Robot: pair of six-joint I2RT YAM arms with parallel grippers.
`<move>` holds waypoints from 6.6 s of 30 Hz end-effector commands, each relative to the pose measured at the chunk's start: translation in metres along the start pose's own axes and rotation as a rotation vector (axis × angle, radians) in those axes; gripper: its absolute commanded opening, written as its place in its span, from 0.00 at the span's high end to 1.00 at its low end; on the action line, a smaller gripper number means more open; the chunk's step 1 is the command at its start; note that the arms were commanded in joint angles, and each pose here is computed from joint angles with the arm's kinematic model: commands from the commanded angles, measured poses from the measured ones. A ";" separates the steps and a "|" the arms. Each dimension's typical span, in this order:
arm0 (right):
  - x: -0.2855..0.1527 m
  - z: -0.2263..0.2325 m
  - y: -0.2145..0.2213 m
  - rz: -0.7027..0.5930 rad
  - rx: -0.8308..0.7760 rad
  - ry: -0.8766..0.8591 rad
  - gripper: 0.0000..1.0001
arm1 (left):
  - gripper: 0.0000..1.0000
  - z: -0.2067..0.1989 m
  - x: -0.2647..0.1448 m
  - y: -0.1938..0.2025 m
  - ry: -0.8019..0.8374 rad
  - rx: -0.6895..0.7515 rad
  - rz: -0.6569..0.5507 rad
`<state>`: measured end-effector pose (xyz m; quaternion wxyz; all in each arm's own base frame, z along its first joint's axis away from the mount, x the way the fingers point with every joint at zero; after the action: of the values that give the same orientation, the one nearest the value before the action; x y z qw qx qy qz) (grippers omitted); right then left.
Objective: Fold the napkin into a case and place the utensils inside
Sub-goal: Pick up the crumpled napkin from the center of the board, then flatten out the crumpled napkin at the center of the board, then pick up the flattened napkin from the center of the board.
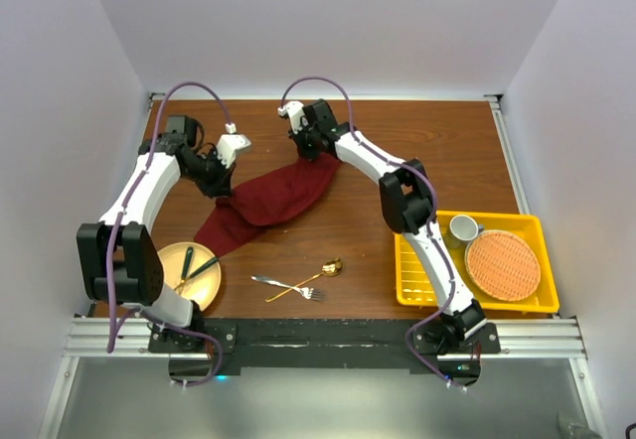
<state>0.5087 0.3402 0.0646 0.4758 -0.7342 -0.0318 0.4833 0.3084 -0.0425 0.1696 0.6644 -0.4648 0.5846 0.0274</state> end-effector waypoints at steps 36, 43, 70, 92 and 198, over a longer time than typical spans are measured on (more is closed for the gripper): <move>-0.575 -0.058 -0.176 -1.106 0.161 0.610 1.00 | 1.00 -0.088 -0.337 -0.200 -0.621 0.274 -1.223; -0.583 -0.033 -0.164 -1.068 0.204 0.481 1.00 | 1.00 -0.092 -0.353 -0.191 -0.691 0.177 -1.238; -0.191 -0.199 -0.115 -0.462 0.269 0.690 0.12 | 0.21 0.216 -0.052 -0.202 -0.678 -0.272 -0.727; -0.202 -0.070 0.040 0.257 0.156 -0.028 0.14 | 0.50 0.094 0.013 -0.061 -0.169 -0.183 -0.215; -0.037 -0.234 -0.001 -0.420 0.718 0.393 1.00 | 1.00 0.326 0.152 -0.148 -0.430 -0.678 -0.810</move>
<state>0.6523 0.1539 0.0684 0.7727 -0.5772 0.1390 0.2246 0.6757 0.0101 0.0559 0.5203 -0.8241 0.1975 0.1056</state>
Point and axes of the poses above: each gripper's point midway between its finger pads, its own x axis out along the fingers, its own z axis along the line the jaws close on, y = z × x, the point moved 5 cm from there along -x, back along the fingers, and after that the axes turned 2 degrees about -x, right-handed, at the moved point
